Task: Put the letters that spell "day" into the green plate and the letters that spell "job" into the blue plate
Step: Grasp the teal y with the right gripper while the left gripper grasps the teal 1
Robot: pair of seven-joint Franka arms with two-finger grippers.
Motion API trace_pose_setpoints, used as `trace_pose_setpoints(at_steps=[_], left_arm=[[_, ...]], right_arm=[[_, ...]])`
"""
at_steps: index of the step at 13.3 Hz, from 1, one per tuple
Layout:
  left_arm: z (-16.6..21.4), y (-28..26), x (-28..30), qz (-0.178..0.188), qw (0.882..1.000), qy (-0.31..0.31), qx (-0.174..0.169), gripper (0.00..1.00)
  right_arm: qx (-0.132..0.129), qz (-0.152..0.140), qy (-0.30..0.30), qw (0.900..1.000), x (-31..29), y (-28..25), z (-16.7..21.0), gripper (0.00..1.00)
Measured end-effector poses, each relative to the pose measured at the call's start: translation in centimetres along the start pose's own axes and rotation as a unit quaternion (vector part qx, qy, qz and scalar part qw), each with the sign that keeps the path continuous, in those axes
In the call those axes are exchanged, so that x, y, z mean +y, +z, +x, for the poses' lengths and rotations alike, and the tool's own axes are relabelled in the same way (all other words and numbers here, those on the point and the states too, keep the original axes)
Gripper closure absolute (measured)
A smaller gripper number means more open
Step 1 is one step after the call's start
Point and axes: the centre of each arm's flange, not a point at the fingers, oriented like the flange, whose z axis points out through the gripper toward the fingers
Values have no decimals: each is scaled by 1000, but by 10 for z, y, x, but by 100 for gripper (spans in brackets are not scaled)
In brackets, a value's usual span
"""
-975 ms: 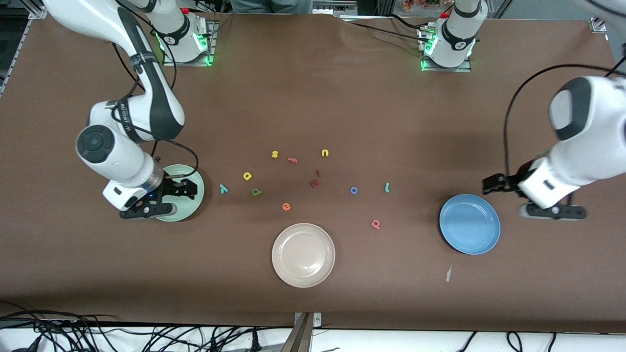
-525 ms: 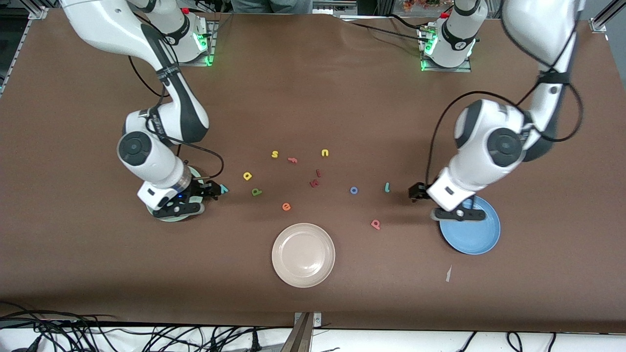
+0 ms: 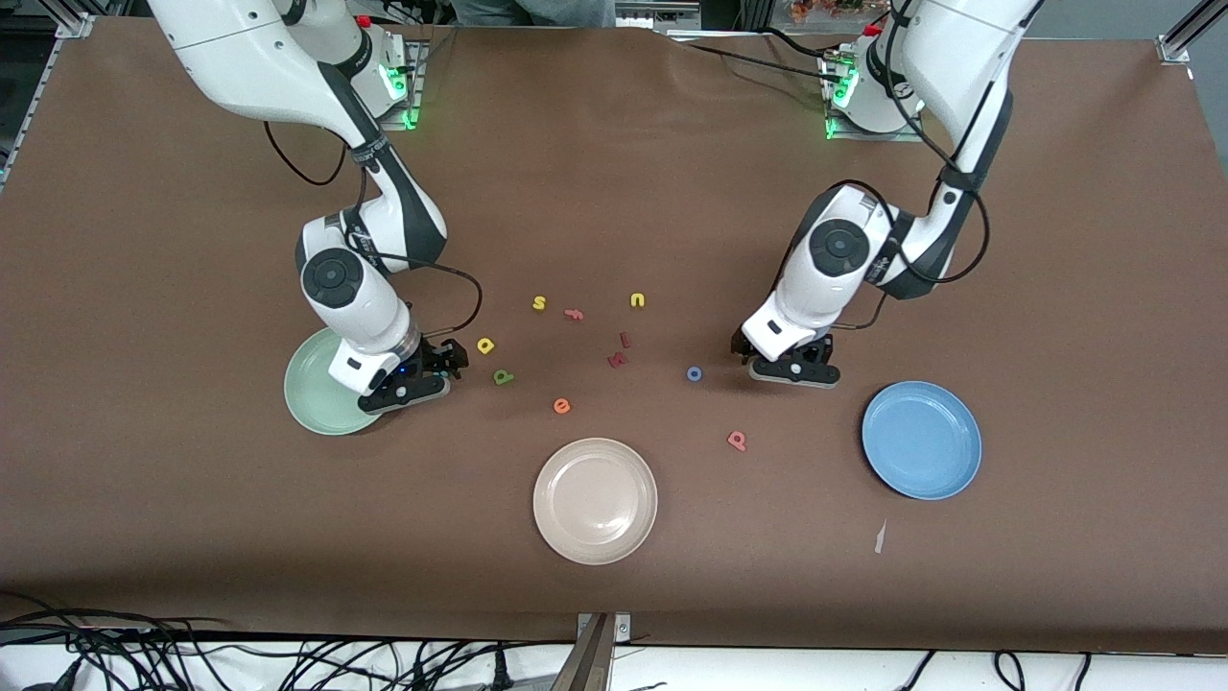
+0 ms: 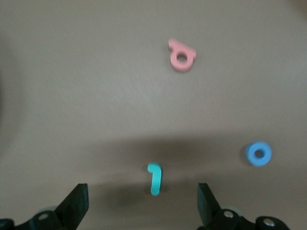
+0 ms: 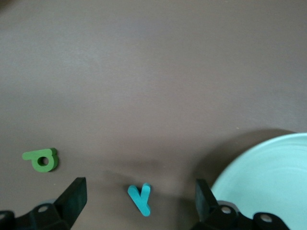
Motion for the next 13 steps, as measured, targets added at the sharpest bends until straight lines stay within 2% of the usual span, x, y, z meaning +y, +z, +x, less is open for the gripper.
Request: trace_pose_setpoints(at_steps=[3, 4, 5, 6, 8, 9, 10, 11, 12, 13], left_arm=[[-13, 34, 6, 6, 1000, 9, -22, 11], [-14, 39, 7, 6, 1000, 10, -24, 12], [-15, 41, 8, 6, 1000, 11, -26, 19], [-15, 41, 9, 6, 1000, 11, -26, 20], [-13, 38, 11, 5, 1000, 12, -22, 41], [-11, 37, 12, 5, 1000, 12, -21, 52], [-11, 38, 12, 5, 1000, 12, -21, 52], [-10, 37, 12, 5, 1000, 12, -20, 58], [-9, 37, 13, 6, 1000, 14, -19, 58], [-8, 37, 13, 10, 1000, 21, -16, 64]], right_arm=[[14, 5, -24, 1000, -7, 19, -17, 0], [14, 6, -28, 999, -7, 24, -22, 0], [14, 6, -30, 999, -7, 28, -26, 0], [15, 7, -31, 999, -8, 30, -28, 0], [17, 7, -32, 999, -8, 32, -32, 3], [16, 7, -33, 999, -8, 33, -33, 12], [15, 7, -33, 999, -7, 34, -34, 13], [13, 7, -33, 999, -7, 35, -36, 23], [11, 6, -33, 999, -7, 37, -38, 29], [11, 6, -33, 999, -7, 37, -38, 29]])
